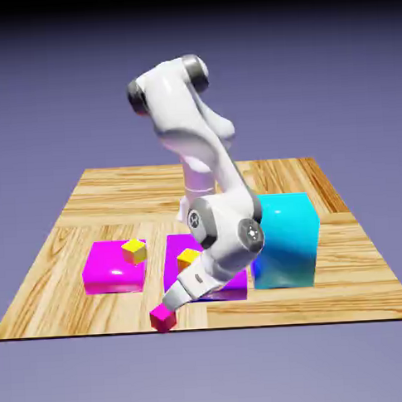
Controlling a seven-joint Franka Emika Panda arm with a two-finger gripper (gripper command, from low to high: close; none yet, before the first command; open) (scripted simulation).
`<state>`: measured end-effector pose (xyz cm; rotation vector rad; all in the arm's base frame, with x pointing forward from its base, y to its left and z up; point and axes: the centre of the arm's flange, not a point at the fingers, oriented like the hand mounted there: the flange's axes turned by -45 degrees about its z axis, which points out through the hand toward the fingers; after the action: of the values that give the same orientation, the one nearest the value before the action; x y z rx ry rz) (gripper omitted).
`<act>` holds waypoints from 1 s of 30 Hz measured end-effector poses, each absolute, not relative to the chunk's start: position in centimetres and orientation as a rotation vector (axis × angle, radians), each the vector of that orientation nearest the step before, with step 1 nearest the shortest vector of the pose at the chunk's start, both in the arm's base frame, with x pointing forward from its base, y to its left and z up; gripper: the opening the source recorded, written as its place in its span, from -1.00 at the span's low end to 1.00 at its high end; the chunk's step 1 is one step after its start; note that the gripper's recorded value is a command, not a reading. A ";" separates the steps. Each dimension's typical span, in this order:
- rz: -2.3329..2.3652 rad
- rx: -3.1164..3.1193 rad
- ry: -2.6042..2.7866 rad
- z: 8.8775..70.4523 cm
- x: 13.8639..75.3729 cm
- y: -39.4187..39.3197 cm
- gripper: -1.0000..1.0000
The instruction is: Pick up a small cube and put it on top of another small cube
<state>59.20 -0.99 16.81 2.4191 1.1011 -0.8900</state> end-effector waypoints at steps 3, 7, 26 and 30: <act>-0.990 2.393 1.101 15.0 60.0 -2.7 0.00; -1.006 2.388 1.100 9.2 57.8 -5.8 -1.00; -1.317 2.762 0.384 21.8 51.5 -17.7 -1.00; -1.331 2.840 0.142 23.3 49.1 -19.0 -1.00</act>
<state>49.12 -19.02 23.32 2.8401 0.1421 -1.3314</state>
